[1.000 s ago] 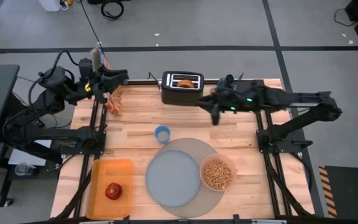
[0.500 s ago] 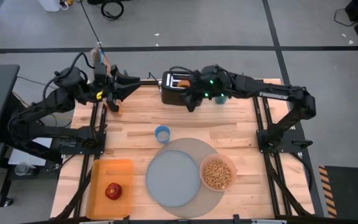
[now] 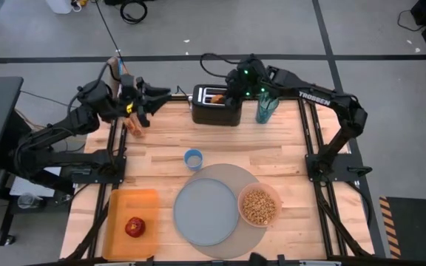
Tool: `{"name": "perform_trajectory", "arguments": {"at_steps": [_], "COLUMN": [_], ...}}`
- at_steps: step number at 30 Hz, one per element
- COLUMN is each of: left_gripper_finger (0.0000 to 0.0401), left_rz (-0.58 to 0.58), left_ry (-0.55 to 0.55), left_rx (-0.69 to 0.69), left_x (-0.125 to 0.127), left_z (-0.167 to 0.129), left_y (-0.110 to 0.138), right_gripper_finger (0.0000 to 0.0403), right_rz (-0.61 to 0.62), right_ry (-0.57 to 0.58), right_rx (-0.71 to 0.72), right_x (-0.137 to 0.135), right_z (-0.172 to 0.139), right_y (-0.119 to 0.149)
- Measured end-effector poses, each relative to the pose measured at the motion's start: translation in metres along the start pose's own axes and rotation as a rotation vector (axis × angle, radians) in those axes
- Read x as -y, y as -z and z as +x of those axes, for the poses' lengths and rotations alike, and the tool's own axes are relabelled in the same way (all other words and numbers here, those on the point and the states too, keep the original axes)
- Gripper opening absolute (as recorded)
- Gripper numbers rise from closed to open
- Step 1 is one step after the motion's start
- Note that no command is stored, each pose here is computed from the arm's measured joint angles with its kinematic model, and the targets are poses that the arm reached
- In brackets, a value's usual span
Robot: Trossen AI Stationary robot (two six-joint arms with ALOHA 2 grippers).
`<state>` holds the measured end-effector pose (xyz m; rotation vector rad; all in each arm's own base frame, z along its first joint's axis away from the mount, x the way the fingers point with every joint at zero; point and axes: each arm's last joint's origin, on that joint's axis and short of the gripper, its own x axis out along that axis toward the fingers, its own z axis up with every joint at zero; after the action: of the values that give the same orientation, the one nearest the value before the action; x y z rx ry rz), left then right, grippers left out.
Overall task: Arrange a breakfast setting
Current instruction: Put the bagel bread from the toaster on the gray plate
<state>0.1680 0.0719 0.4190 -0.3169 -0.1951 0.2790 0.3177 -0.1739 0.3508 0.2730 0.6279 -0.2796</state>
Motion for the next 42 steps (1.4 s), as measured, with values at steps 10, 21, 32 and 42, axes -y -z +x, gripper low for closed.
{"name": "perform_trajectory", "arguments": {"at_steps": [10, 21, 32, 42], "left_gripper_finger": [0.0144, 0.0144, 0.0144, 0.0144], "left_rz": [-0.040, -0.051, -0.049, -0.063], "left_ry": [-0.154, -0.156, -0.135, -0.083], "left_rx": [0.047, 0.064, 0.109, 0.150], "left_x": [-0.031, -0.031, -0.027, -0.022], "left_z": [0.004, 0.002, -0.003, -0.007], "left_y": [-0.006, -0.009, -0.015, -0.020], "right_gripper_finger": [0.0168, 0.0167, 0.0168, 0.0168], "right_rz": [-0.096, -0.186, -0.235, -0.271], "right_ry": [0.054, 0.037, 0.057, 0.063], "right_rx": [-0.132, -0.223, -0.244, -0.277], "right_x": [0.038, 0.049, 0.052, 0.054], "right_z": [0.023, 0.051, 0.057, 0.063], "right_y": [-0.002, -0.010, -0.008, 0.002]}}
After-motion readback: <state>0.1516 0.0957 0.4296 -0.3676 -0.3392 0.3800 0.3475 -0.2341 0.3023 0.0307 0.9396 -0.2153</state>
